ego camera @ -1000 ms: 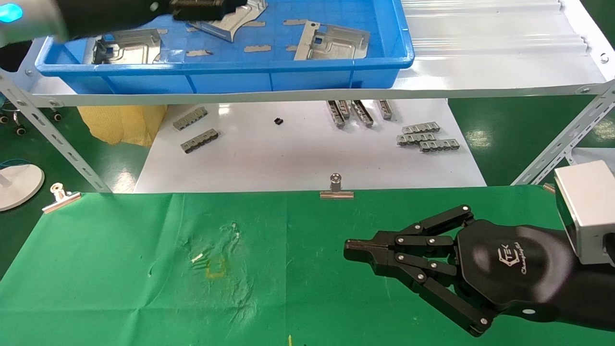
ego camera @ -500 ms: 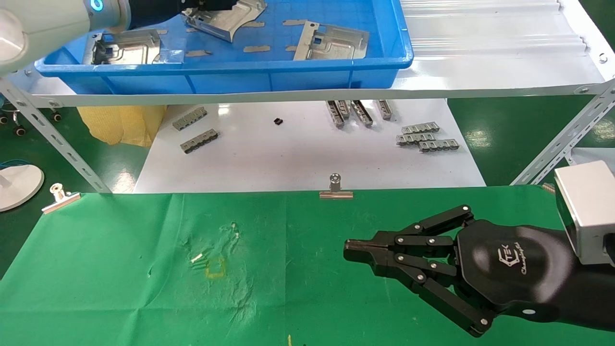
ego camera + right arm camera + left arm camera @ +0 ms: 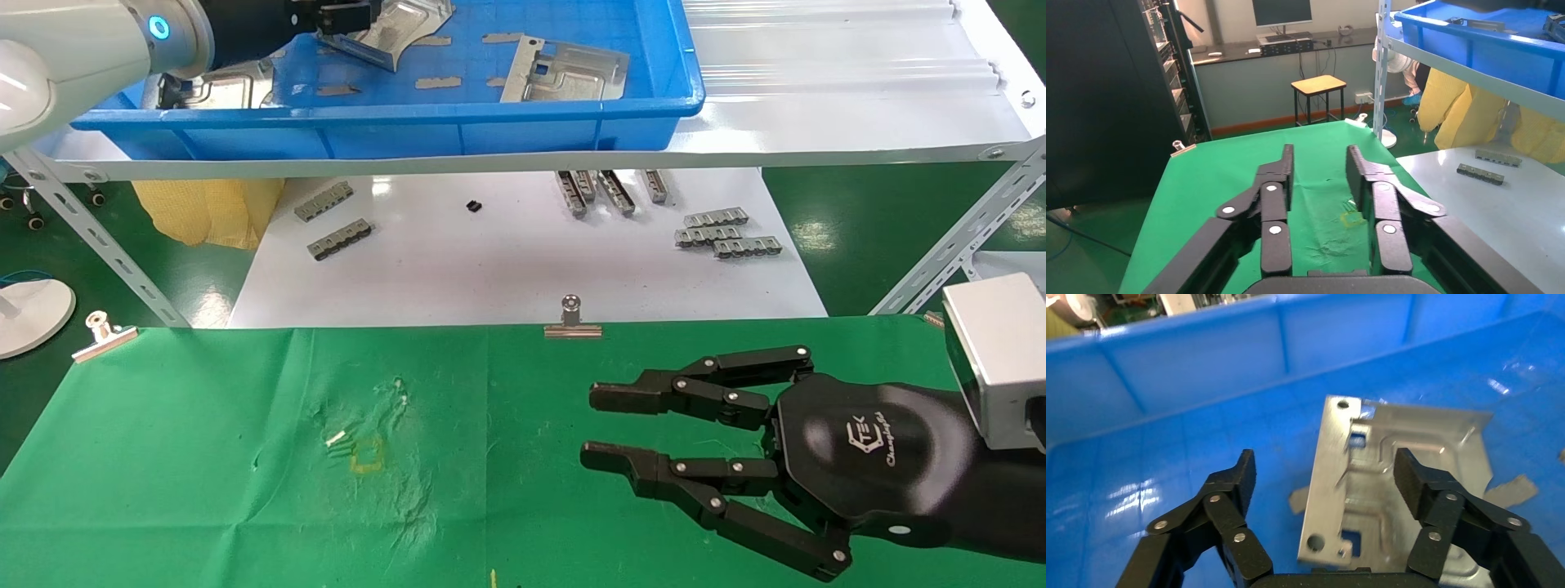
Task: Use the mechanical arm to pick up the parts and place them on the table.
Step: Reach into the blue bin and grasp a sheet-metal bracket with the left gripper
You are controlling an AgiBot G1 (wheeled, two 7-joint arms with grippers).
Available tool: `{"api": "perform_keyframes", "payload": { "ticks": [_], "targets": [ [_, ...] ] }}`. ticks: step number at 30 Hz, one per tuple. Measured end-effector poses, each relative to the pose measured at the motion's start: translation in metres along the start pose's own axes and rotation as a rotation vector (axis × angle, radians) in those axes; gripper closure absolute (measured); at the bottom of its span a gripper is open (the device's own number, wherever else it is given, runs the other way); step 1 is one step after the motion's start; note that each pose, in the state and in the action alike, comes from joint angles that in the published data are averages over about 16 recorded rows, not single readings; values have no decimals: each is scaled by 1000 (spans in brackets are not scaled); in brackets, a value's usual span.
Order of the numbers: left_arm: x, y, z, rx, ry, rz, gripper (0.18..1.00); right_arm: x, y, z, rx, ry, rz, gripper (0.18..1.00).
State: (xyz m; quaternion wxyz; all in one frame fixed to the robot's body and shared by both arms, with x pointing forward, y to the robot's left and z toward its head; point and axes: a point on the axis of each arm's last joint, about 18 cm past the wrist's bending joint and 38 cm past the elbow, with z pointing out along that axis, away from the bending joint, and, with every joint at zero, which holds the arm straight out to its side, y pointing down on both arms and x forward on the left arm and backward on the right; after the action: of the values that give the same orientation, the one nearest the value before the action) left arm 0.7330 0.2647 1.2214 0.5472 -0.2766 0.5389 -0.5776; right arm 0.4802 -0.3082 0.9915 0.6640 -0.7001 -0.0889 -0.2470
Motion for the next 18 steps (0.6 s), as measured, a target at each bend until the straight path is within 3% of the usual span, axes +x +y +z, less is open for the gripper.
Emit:
{"api": "perform_keyframes", "payload": {
  "ticks": [9,18],
  "targets": [
    [3,1,2,-3,3,30,464,0,0,0,0,0,0,671],
    [5,3,3,-9,2,60,679,0,0,0,0,0,0,458]
  ]
}}
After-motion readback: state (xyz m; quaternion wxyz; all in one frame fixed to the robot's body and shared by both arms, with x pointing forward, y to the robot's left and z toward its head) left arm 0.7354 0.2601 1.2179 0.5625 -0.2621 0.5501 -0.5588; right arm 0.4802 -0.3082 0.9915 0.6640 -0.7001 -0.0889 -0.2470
